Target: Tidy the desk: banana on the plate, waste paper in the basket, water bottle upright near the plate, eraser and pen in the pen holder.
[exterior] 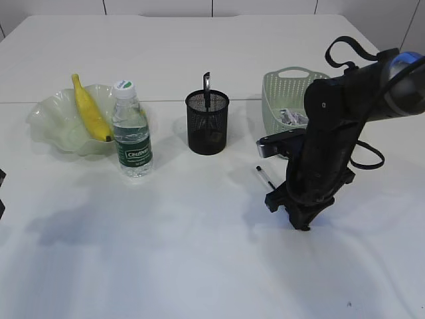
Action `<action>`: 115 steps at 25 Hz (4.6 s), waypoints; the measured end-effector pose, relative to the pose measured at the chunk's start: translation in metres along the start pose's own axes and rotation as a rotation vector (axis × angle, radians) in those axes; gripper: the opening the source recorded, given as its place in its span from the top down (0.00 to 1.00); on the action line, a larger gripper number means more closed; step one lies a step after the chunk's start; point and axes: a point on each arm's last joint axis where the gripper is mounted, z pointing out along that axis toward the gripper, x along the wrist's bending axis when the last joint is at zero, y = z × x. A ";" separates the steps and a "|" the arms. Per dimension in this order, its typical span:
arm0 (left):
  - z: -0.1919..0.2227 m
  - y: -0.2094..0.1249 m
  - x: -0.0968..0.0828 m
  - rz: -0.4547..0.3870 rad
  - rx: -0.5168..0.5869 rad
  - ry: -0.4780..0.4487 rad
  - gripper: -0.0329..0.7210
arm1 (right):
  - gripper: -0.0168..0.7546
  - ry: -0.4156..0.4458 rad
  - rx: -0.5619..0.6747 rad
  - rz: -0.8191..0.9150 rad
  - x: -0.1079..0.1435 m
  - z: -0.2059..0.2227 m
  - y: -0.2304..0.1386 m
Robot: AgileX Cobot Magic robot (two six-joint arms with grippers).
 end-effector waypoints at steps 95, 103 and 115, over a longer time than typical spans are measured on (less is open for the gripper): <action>-0.016 -0.042 -0.214 2.067 -0.974 0.078 0.27 | 0.88 0.352 -0.207 -0.384 0.089 -0.187 -0.093; -0.016 -0.042 -0.214 2.071 -0.972 0.083 0.29 | 0.88 0.428 -0.223 -0.390 0.095 -0.190 -0.094; -0.016 -0.042 -0.214 2.073 -0.972 0.084 0.69 | 0.88 0.430 -0.222 -0.403 0.095 -0.190 -0.094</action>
